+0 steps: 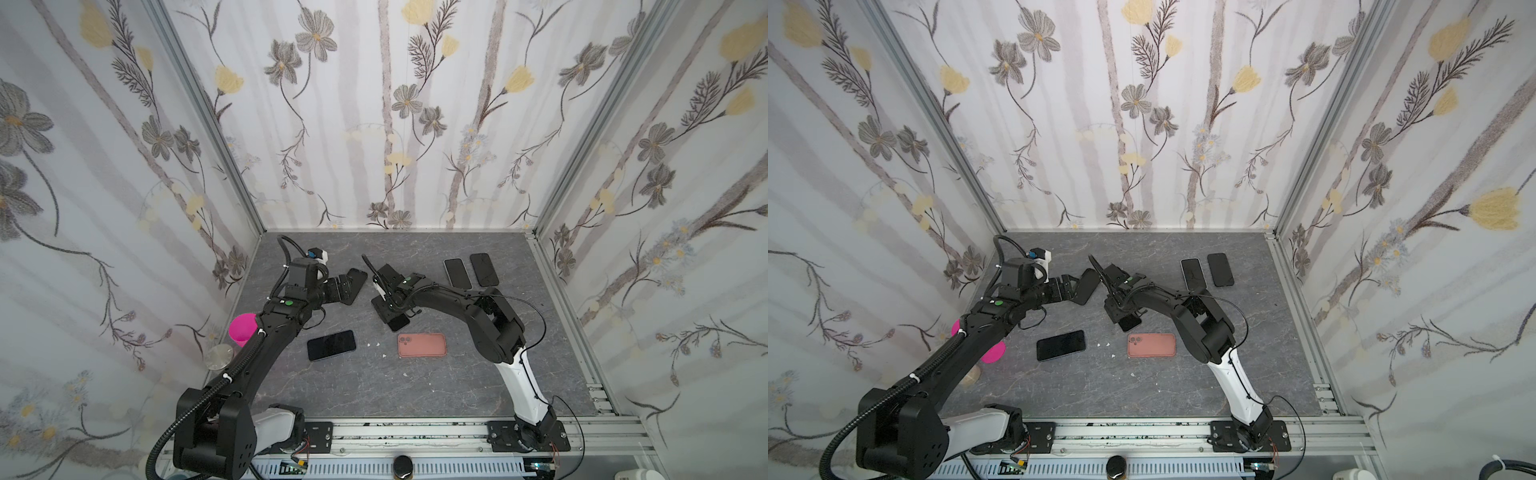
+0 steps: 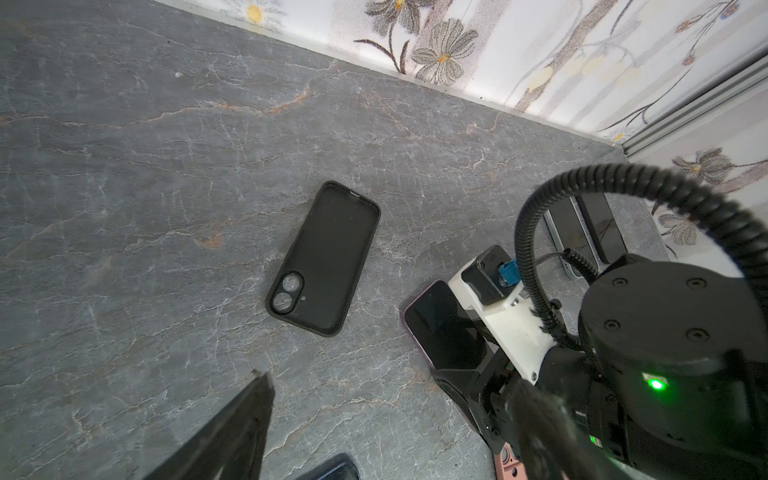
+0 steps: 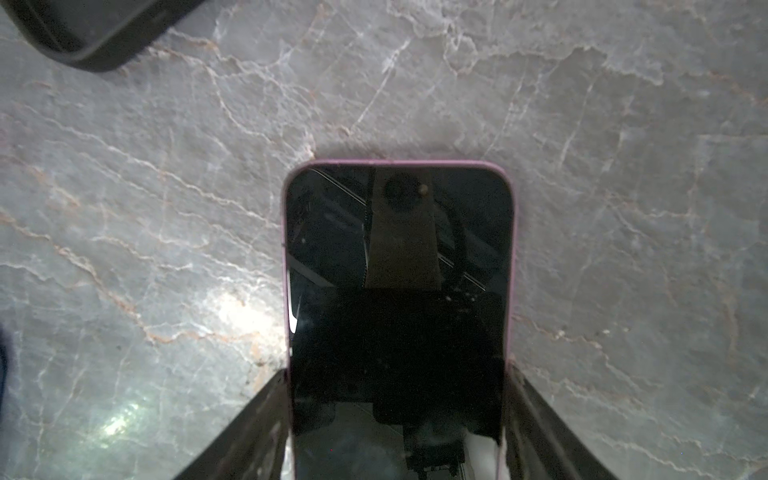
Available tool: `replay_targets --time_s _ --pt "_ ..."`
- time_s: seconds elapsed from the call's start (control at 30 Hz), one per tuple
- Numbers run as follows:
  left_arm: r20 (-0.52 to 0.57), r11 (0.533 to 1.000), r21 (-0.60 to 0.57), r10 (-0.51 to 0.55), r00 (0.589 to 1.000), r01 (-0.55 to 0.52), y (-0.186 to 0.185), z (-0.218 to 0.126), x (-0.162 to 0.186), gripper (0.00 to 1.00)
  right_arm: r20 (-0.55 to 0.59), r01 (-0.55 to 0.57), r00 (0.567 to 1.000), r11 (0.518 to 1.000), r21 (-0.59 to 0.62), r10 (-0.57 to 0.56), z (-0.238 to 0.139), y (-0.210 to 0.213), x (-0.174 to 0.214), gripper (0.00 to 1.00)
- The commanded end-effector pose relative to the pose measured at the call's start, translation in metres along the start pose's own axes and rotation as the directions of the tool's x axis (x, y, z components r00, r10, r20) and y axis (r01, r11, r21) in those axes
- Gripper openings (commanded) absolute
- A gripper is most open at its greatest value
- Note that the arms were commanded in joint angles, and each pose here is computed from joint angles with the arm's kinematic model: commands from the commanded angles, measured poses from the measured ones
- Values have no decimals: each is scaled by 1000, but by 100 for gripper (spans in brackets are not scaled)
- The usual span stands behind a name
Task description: Put the phone into the phone case
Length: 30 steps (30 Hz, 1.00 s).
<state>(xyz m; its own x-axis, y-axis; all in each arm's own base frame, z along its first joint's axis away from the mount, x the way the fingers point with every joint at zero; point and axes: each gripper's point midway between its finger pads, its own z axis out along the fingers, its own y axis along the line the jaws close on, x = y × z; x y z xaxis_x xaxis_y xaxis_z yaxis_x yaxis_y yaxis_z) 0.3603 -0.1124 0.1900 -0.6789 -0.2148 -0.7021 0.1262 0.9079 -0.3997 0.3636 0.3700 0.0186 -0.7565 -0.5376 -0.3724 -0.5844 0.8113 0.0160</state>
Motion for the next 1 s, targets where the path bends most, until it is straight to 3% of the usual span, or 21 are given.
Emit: replay_targets --time_s 0.0,0.53,0.97 --pt "22 1000 12 5 1000 -5 -2 1 -5 88 -73 33 997 999 17 -32 8 -5 19 67" --pt "18 1000 12 1 1000 -1 -1 3 -5 88 -13 92 996 995 -45 -92 -18 -28 -2 54" --pt "-36 998 54 -25 999 27 -6 14 4 87 33 146 989 989 -28 -145 -46 -49 -12 50"
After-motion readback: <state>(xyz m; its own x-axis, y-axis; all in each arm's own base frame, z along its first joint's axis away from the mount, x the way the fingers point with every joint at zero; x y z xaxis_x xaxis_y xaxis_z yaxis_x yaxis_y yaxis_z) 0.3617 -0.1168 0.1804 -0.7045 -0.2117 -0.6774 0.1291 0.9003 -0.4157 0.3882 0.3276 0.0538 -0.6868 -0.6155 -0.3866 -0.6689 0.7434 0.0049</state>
